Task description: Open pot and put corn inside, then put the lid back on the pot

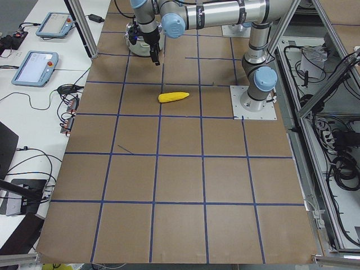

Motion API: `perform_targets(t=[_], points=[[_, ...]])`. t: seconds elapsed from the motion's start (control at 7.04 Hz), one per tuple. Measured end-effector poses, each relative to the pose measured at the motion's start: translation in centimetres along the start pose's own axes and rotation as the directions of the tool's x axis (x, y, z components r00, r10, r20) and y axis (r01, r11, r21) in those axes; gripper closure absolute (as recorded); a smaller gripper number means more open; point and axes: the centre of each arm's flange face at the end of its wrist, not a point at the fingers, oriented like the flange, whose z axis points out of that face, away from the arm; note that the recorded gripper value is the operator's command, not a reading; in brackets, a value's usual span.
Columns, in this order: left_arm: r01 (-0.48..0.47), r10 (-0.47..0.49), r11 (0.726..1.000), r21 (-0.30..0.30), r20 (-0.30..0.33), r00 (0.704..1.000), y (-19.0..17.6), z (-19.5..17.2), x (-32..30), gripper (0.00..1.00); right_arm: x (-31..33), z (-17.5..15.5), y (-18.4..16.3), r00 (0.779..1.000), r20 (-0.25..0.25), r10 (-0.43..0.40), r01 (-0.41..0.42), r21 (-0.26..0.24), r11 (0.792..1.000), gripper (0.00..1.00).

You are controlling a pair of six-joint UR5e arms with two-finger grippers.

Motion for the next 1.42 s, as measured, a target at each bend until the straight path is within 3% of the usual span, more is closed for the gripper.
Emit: perform_targets(t=[0.57, 0.99, 1.42], points=[[-0.021, 0.021, 0.999, 0.026, 0.003, 1.0, 0.4, -0.7, 0.5, 0.0, -4.5, 5.4, -6.7, 1.0, 0.001, -0.016, 0.016, 0.026, 1.0, 0.02], [-0.021, 0.019, 0.988, 0.152, 0.014, 1.0, 3.6, -5.9, 1.6, 0.0, -6.6, 8.6, -6.5, 0.999, 0.002, -0.045, 0.045, 0.012, 0.999, 0.05], [-0.101, 0.09, 0.985, 0.143, 0.081, 0.993, 4.7, -5.6, 3.4, 0.0, -6.6, 10.2, -5.3, 0.998, 0.003, -0.056, 0.056, -0.013, 0.998, 0.05]])
